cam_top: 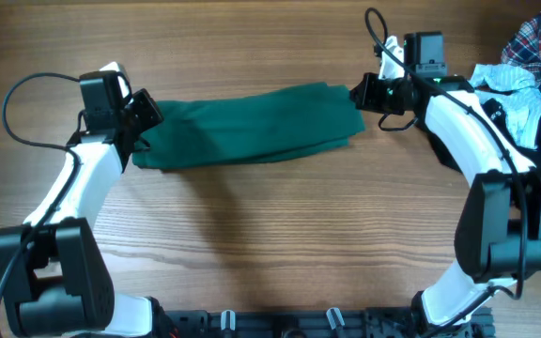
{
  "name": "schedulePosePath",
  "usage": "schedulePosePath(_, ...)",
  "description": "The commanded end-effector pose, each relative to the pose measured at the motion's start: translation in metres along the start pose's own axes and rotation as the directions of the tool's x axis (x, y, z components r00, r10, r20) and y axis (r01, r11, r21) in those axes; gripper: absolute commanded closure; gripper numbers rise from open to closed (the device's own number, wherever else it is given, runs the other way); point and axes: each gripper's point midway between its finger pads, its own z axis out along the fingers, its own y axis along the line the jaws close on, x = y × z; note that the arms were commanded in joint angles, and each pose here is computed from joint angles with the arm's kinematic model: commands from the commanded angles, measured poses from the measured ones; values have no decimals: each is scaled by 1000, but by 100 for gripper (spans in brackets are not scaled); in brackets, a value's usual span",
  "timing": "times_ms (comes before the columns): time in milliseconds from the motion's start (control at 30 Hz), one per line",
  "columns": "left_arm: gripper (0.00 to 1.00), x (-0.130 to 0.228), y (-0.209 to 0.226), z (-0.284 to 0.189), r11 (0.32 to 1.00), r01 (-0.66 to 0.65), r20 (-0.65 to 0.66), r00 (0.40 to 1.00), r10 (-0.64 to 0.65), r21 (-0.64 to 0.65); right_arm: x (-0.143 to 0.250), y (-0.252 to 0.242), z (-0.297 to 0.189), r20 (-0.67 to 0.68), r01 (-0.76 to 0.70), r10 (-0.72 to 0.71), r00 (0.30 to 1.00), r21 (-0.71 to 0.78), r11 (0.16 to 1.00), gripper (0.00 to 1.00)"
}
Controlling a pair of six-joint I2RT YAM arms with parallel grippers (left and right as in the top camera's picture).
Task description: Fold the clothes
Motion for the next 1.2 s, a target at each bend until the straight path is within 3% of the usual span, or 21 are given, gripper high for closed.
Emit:
schedulePosePath(0,95,1,6,-5,1000,-13,-4,1000,13,-24,-5,-7,-11,5,-55,55,998,-10,998,75)
schedulePosePath(167,96,9,9,-4,999,-11,-38,999,10,-38,6,-19,-15,-37,-60,60,998,12,998,36)
schedulePosePath(300,96,14,12,-2,999,-33,-56,998,30,-43,13,-21,-14,-66,-52,53,996,17,998,20)
schedulePosePath(733,96,20,15,2,998,-39,-79,996,34,-52,16,-13,-9,-78,29,-32,996,-45,999,18)
schedulePosePath(833,95,20,17,2,997,-55,-83,995,50,-52,16,-4,-11,-78,104,-109,991,-55,993,2)
schedulePosePath(1033,84,14,25,-4,997,40,-114,993,-32,70,16,14,-10,-81,163,-168,982,-66,984,0)
schedulePosePath(1167,64,10,34,-10,978,122,-142,985,-98,169,19,30,-2,-79,228,-235,969,-84,970,0)
